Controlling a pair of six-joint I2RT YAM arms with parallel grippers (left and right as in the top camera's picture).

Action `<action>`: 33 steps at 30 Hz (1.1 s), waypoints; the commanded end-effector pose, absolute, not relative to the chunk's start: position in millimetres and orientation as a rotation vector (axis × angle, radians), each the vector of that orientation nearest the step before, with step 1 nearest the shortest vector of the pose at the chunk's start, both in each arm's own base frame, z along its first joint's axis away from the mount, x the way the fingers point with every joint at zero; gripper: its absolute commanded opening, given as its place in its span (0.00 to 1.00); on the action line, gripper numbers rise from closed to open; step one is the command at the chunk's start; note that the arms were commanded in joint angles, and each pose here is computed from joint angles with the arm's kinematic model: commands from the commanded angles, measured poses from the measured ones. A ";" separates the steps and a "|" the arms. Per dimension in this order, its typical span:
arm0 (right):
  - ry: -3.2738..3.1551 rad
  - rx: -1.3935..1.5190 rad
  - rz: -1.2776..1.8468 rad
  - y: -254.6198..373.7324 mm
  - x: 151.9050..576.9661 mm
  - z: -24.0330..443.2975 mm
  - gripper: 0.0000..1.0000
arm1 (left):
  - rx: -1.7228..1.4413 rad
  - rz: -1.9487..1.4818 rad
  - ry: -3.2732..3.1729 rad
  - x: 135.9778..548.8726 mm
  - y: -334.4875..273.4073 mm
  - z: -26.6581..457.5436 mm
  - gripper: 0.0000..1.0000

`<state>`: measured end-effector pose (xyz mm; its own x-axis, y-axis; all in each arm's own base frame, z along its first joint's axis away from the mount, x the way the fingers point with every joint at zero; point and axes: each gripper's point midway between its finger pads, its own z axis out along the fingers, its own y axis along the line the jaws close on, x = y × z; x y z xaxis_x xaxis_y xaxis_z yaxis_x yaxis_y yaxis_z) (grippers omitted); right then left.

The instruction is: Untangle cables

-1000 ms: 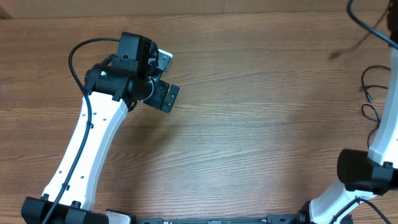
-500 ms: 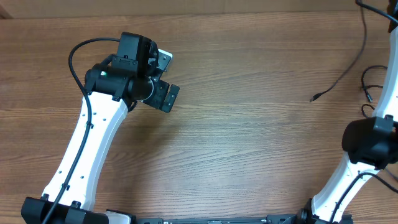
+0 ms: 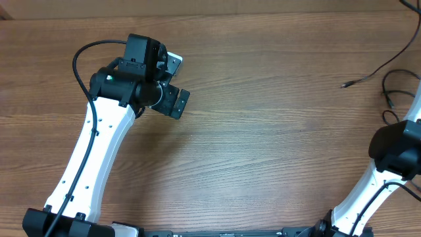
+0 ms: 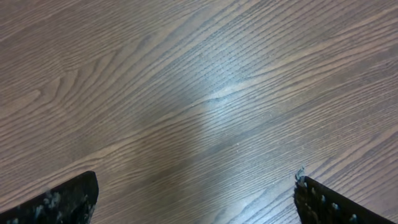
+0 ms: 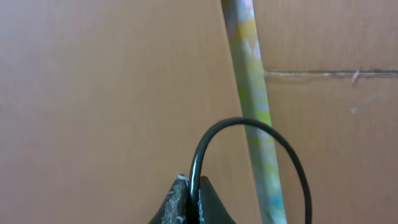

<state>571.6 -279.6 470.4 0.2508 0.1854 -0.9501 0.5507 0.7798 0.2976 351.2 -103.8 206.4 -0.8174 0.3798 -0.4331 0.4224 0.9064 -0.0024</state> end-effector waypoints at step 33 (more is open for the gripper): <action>2.208 0.771 -0.075 -248.8 603.2 152.9 1.00 | 0.611 -0.150 2.620 352.5 -106.9 209.9 1.00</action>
<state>604.0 -250.3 165.5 -0.4913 0.4963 -0.7158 0.5517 0.8132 0.1852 351.2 -103.8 206.4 -0.8174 0.3798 -0.4331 0.4224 0.9064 -0.0024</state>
